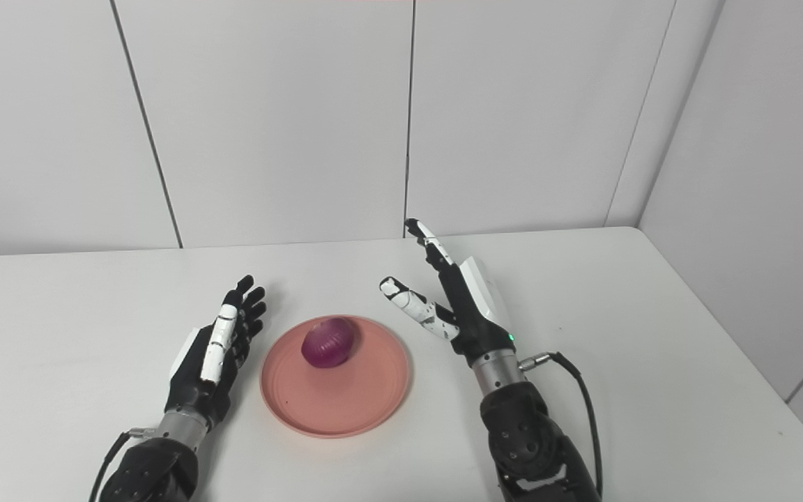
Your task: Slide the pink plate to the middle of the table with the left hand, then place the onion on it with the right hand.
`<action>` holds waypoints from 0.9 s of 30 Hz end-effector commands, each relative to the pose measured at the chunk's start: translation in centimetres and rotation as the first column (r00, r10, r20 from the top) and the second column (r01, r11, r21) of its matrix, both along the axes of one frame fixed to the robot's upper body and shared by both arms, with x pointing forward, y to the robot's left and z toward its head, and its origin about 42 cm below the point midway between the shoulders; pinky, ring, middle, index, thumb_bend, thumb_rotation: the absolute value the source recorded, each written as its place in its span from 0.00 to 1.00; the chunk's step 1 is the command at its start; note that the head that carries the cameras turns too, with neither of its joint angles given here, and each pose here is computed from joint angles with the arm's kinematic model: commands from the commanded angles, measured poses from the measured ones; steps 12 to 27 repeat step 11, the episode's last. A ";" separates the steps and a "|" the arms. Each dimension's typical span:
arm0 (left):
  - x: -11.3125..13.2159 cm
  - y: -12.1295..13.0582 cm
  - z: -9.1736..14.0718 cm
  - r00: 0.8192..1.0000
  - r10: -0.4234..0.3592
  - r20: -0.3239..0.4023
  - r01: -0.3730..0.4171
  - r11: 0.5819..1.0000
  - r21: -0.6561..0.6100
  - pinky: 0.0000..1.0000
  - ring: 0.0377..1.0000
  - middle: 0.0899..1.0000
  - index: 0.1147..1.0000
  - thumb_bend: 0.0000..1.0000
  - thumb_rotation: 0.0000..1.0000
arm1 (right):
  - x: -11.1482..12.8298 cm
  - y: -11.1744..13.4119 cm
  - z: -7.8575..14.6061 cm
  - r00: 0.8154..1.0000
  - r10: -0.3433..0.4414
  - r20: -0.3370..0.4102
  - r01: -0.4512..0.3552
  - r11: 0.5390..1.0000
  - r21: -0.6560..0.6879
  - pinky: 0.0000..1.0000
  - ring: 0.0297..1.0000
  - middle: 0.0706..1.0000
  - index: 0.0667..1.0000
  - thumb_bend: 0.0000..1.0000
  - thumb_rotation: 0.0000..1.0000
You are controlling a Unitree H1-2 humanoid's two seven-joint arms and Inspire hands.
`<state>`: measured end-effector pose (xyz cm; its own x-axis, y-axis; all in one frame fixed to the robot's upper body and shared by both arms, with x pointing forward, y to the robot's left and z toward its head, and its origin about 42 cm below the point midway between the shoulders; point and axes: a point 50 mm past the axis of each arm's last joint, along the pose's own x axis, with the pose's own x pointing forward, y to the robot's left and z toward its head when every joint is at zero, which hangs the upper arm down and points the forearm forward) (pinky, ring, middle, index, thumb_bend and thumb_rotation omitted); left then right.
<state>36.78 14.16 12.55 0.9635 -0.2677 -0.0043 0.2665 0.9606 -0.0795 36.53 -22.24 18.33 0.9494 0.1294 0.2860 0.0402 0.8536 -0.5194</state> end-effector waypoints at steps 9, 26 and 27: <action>1.1 -0.5 2.2 0.993 -0.005 0.116 0.007 1.000 -0.011 1.00 0.98 0.97 0.96 0.61 1.00 | -0.3 -0.1 -1.3 0.990 -0.020 -0.141 0.050 0.976 0.211 0.92 0.95 0.95 0.96 0.64 1.00; 1.1 -0.5 2.2 0.993 -0.004 0.119 0.006 1.000 -0.014 1.00 0.98 0.97 0.96 0.61 1.00 | -0.5 0.2 -1.8 0.986 -0.001 -0.169 0.050 0.958 0.281 0.96 0.98 0.98 0.98 0.63 1.00; 1.1 -0.5 2.2 0.993 -0.004 0.119 0.006 1.000 -0.014 1.00 0.98 0.97 0.96 0.61 1.00 | -0.5 0.2 -1.8 0.986 -0.001 -0.169 0.050 0.958 0.281 0.96 0.98 0.98 0.98 0.63 1.00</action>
